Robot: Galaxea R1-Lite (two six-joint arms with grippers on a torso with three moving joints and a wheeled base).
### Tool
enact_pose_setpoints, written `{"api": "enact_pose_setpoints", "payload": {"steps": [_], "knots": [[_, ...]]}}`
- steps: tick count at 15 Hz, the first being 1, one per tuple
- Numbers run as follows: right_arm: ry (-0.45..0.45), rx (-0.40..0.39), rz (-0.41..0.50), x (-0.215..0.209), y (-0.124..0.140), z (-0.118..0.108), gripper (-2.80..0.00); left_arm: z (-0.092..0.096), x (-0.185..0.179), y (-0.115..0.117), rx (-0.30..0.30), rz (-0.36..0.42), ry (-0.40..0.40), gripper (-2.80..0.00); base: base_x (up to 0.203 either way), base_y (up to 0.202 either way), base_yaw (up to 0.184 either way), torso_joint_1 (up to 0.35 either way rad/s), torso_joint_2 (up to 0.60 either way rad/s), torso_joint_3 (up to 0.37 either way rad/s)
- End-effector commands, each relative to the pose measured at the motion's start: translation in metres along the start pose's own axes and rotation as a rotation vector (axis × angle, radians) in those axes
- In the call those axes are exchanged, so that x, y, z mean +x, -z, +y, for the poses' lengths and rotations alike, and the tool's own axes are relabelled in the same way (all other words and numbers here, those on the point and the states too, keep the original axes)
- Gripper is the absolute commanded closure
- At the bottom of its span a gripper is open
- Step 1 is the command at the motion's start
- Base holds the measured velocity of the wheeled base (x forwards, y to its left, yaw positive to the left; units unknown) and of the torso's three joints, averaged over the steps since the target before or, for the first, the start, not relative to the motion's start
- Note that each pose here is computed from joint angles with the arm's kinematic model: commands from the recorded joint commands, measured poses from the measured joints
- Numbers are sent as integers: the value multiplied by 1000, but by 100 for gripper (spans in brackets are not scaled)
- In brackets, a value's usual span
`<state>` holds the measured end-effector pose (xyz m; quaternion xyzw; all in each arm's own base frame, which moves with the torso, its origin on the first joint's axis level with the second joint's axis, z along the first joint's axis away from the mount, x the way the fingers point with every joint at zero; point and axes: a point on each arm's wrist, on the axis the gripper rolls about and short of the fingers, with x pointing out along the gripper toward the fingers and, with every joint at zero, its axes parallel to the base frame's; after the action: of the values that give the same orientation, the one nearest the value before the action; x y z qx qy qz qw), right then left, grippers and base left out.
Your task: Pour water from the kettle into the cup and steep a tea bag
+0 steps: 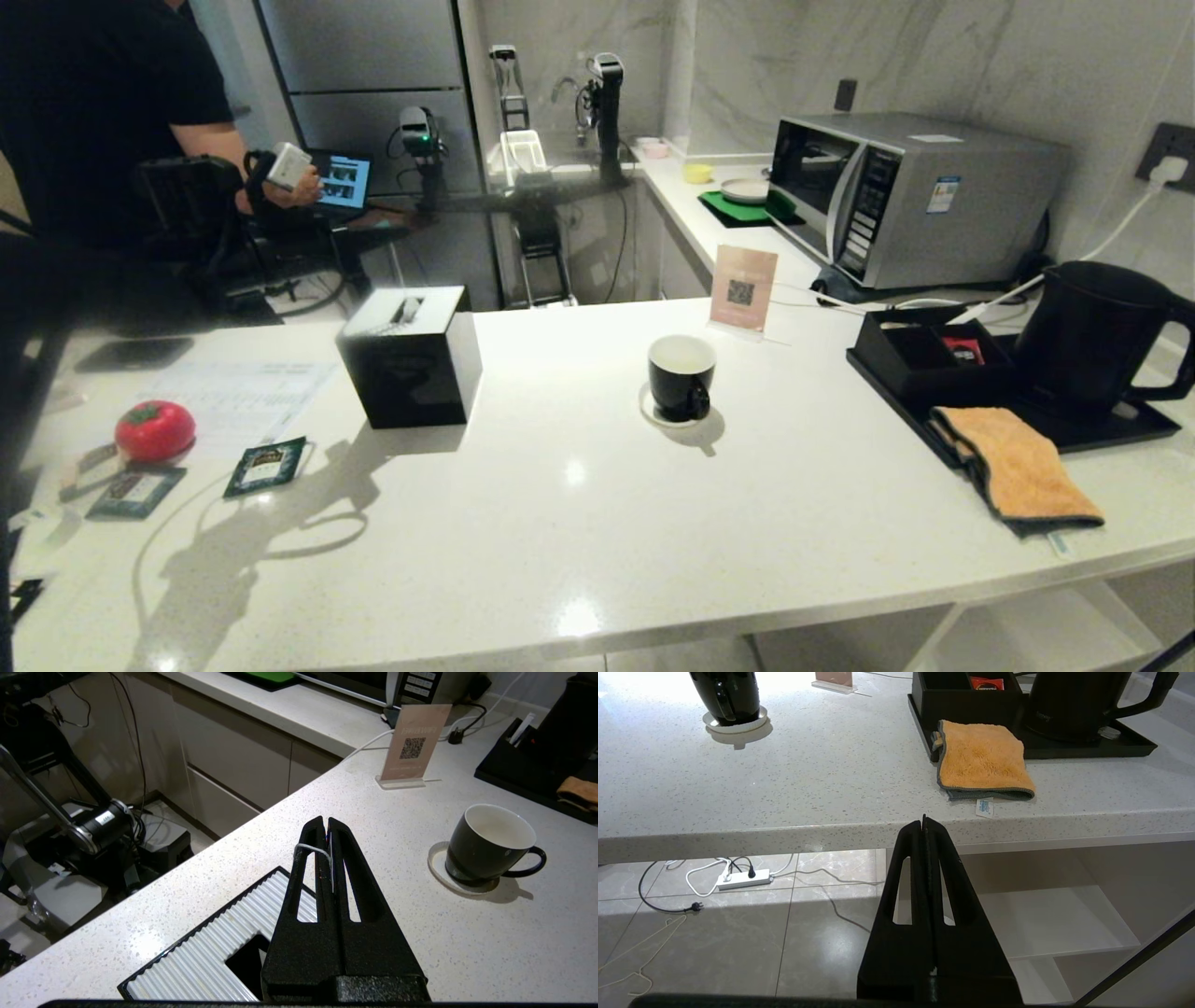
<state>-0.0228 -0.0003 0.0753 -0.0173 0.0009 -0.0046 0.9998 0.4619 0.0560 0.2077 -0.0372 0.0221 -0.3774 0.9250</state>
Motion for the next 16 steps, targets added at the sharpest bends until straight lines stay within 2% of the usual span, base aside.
{"api": "enact_pose_setpoints", "payload": {"steps": [1,7,11,16], "knots": [[-1,-1,1,0,0,0,0,3,2,6,-9,7,5,0,0,0,0,0,0,0],[0,-1,1,0,0,0,0,6,4,15,-26,18,1,0,0,0,0,0,0,0],[0,-1,1,0,0,0,0,14,6,32,-32,22,-6,0,0,0,0,0,0,0],[0,-1,1,0,0,0,0,12,7,36,-42,30,-3,0,0,0,0,0,0,0]]}}
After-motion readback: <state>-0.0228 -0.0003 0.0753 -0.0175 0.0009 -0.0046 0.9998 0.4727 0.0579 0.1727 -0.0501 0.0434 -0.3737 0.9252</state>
